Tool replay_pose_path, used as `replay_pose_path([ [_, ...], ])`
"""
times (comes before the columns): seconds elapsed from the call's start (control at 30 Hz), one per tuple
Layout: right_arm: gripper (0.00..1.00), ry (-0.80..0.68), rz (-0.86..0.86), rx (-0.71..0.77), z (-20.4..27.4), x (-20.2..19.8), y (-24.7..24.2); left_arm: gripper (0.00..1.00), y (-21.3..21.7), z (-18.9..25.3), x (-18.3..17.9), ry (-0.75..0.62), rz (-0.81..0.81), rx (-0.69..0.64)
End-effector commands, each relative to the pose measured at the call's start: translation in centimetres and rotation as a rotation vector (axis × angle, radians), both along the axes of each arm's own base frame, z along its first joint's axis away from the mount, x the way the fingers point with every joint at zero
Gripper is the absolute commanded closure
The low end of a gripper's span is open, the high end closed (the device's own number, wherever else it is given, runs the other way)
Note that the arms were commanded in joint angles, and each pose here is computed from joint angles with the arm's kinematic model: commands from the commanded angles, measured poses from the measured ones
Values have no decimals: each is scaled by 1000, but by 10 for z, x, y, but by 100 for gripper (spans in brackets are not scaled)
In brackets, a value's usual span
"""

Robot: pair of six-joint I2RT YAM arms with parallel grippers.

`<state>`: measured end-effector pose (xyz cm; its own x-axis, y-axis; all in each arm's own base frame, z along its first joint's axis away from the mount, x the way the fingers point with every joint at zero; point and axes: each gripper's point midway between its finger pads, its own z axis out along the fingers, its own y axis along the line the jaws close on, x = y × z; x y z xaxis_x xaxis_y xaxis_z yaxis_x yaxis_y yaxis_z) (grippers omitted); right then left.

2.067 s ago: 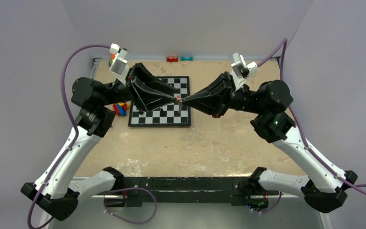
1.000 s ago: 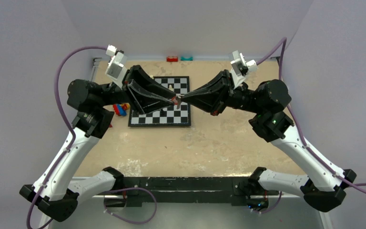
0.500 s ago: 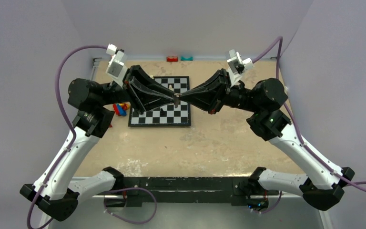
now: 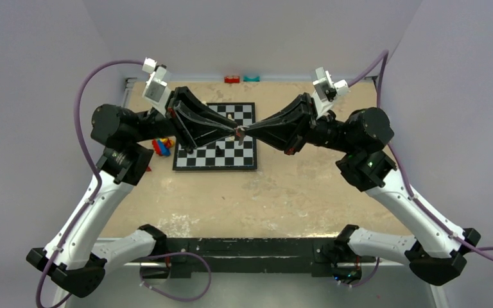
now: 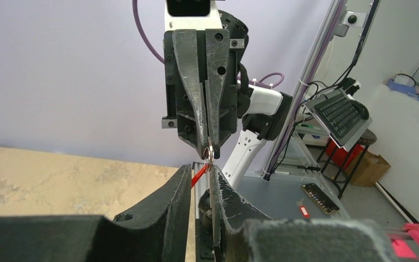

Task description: Remove the keys from the keyring

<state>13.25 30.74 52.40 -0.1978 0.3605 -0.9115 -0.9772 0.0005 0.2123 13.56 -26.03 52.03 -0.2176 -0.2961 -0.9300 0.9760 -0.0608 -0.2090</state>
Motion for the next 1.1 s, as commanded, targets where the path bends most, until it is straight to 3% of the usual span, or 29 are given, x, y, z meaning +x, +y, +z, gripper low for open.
replay_pose_path([
  [0.0,100,-42,-18,49,15,-4,-8,77,6,21,-9,-69,14,-41],
  [0.5,100,-40,-7,56,16,-1,-3,79,4,23,-9,-66,-9,-48],
  [0.67,100,-40,-7,56,16,-1,-3,84,4,23,-10,-68,-9,-47],
  [0.83,100,-42,-6,52,16,-2,-4,100,4,22,-9,-64,-3,-37],
  [1.07,100,-41,-18,35,16,-2,-6,100,4,13,-6,-58,18,6],
])
